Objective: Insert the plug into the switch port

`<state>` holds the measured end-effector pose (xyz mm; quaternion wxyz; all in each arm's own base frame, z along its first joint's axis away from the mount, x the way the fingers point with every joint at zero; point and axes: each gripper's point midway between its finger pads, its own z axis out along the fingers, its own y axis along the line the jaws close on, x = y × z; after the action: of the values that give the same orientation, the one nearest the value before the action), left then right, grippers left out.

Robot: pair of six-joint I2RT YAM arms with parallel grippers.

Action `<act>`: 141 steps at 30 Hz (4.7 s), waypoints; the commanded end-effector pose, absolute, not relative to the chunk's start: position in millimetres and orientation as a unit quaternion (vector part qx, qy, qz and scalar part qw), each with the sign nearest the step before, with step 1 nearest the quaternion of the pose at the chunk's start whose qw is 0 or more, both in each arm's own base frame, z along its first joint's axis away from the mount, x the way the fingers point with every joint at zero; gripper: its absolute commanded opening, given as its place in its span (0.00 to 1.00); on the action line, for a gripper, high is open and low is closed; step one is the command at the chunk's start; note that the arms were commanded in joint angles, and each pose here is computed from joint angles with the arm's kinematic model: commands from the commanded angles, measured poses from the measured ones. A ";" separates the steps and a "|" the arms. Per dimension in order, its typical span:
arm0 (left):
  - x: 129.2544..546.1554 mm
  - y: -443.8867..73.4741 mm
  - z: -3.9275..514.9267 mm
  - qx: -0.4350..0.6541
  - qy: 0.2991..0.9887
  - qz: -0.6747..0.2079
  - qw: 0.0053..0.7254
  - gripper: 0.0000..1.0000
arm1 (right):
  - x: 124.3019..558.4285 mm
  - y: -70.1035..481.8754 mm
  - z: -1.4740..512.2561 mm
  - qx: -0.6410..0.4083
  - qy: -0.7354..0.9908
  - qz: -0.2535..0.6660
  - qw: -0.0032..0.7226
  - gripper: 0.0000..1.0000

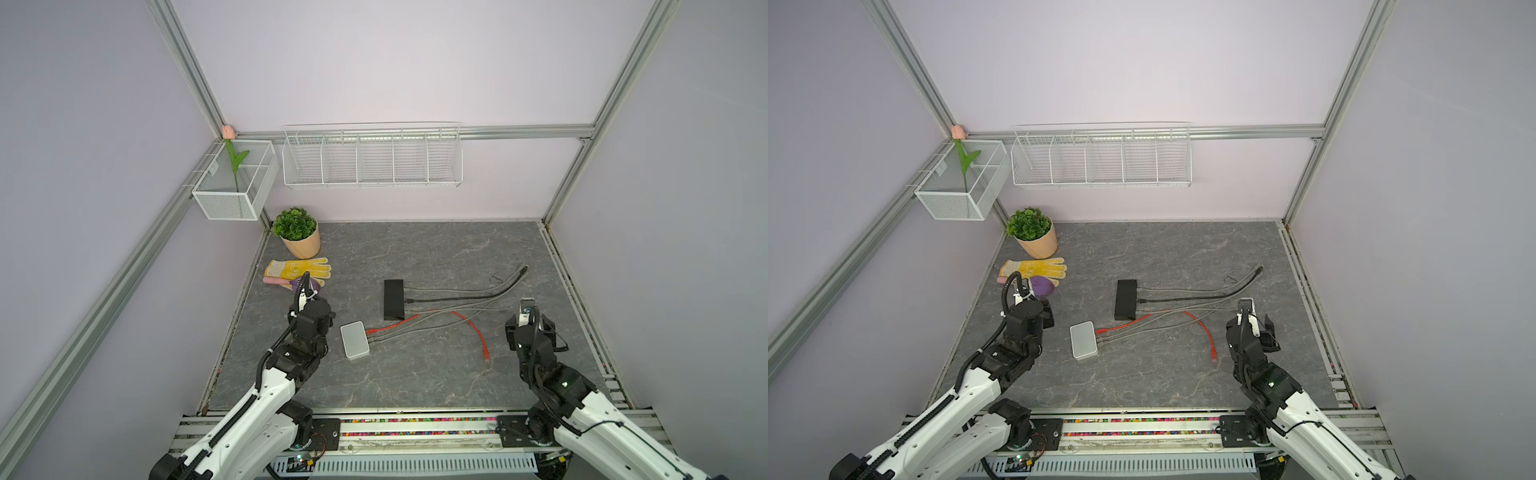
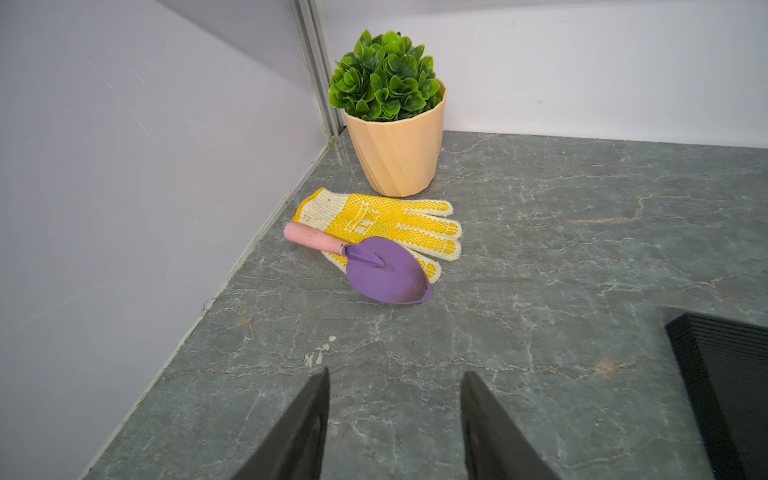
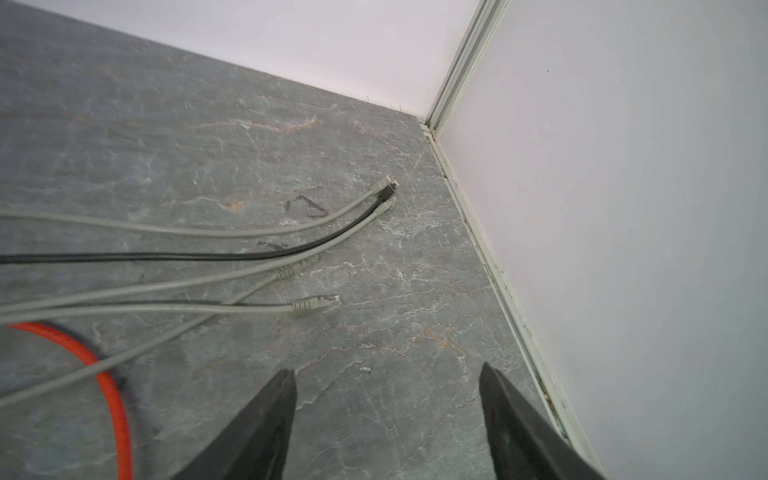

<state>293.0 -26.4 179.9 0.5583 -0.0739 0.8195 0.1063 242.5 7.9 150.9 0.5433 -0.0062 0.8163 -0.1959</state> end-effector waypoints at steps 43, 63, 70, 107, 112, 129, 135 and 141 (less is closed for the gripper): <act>291.9 16.4 154.7 -0.139 0.771 0.231 0.576 0.99 | 285.7 4.1 131.6 0.022 0.809 -0.193 0.554 0.89; 306.8 31.8 158.3 -0.173 0.751 0.207 0.603 0.99 | 324.5 18.8 135.8 -0.004 0.785 -0.188 0.590 0.89; 307.9 37.8 163.7 -0.184 0.732 0.213 0.620 0.99 | 325.3 11.8 139.7 0.013 0.771 -0.173 0.613 0.88; 351.3 13.3 152.9 -0.126 0.689 0.180 0.691 0.99 | 344.6 -1.6 128.6 0.025 0.729 -0.145 0.669 0.89; 338.9 12.6 143.3 -0.112 0.700 0.173 0.684 0.99 | 348.2 19.7 119.5 -0.037 0.737 -0.116 0.665 0.88; 357.9 -4.4 126.6 -0.050 0.722 0.121 0.679 0.98 | 392.8 -10.8 91.2 0.014 0.822 -0.053 0.567 0.89; 379.7 11.6 124.8 -0.086 0.747 0.127 0.647 0.98 | 393.2 -11.5 92.3 0.014 0.820 -0.050 0.570 0.89; 396.7 24.5 118.8 -0.104 0.775 0.106 0.615 0.99 | 393.0 -11.3 92.1 0.014 0.821 -0.050 0.569 0.89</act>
<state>398.9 27.3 140.8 0.6499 -0.1078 0.7424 0.1221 395.0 -14.4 91.9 0.5697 0.0119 0.8195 -0.0612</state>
